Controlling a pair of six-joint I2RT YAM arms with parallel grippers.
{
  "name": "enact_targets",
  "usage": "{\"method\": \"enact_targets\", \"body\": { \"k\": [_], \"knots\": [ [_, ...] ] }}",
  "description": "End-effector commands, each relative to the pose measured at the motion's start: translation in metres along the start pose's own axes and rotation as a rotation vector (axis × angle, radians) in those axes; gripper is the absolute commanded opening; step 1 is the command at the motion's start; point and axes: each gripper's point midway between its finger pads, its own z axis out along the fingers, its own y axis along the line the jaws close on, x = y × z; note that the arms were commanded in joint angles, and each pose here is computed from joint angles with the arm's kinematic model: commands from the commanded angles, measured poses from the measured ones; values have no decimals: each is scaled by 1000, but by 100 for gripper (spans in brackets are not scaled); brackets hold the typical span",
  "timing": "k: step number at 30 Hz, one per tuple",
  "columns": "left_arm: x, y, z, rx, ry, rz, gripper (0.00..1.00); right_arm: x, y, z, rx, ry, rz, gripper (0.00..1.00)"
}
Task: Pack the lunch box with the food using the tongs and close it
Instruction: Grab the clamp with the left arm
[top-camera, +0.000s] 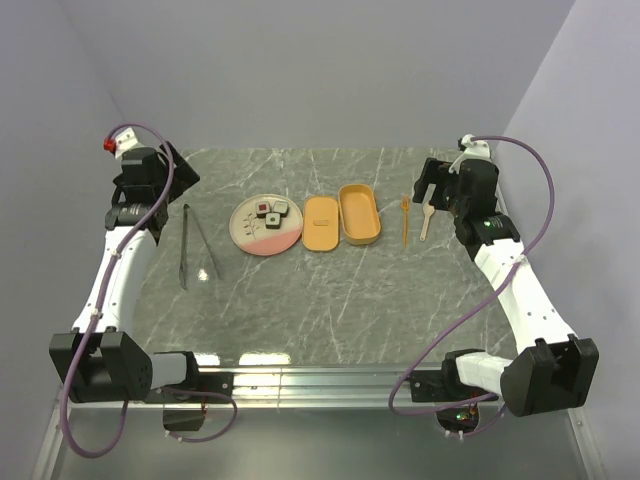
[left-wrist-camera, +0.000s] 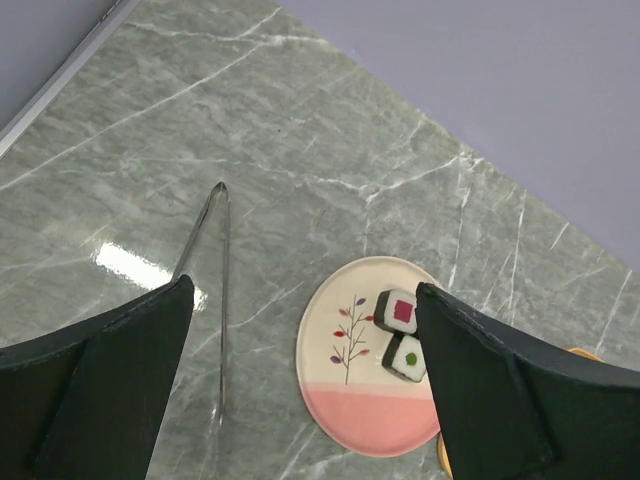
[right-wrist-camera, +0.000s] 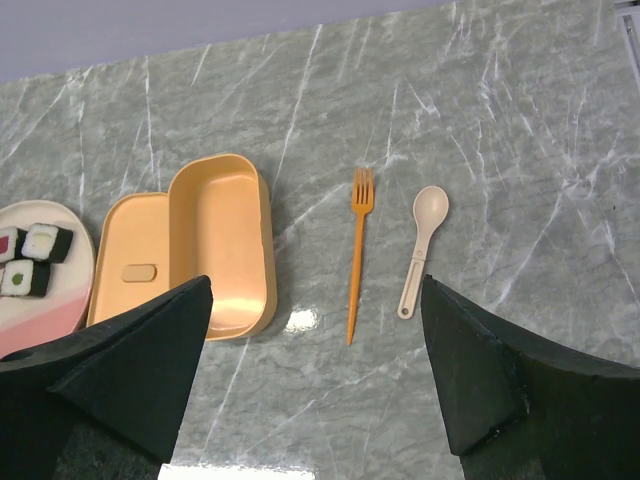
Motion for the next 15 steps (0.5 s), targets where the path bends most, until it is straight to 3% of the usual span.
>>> {"method": "enact_targets", "body": {
  "k": [1,10,13,15],
  "knots": [
    [-8,-3,-1,3,-12,12,100,-14,2,-4,3,-38,-8,91],
    [-4,-1,3,-14,14,36,99,-11,4,-1,-7,-29,-3,92],
    [-4,13,7,-89,27,47,99,-13,5,-1,-7,-34,-3,91],
    [5,39,16,-195,107,41,99,-12,4,-1,-7,-34,-4,91]
  ]
}}
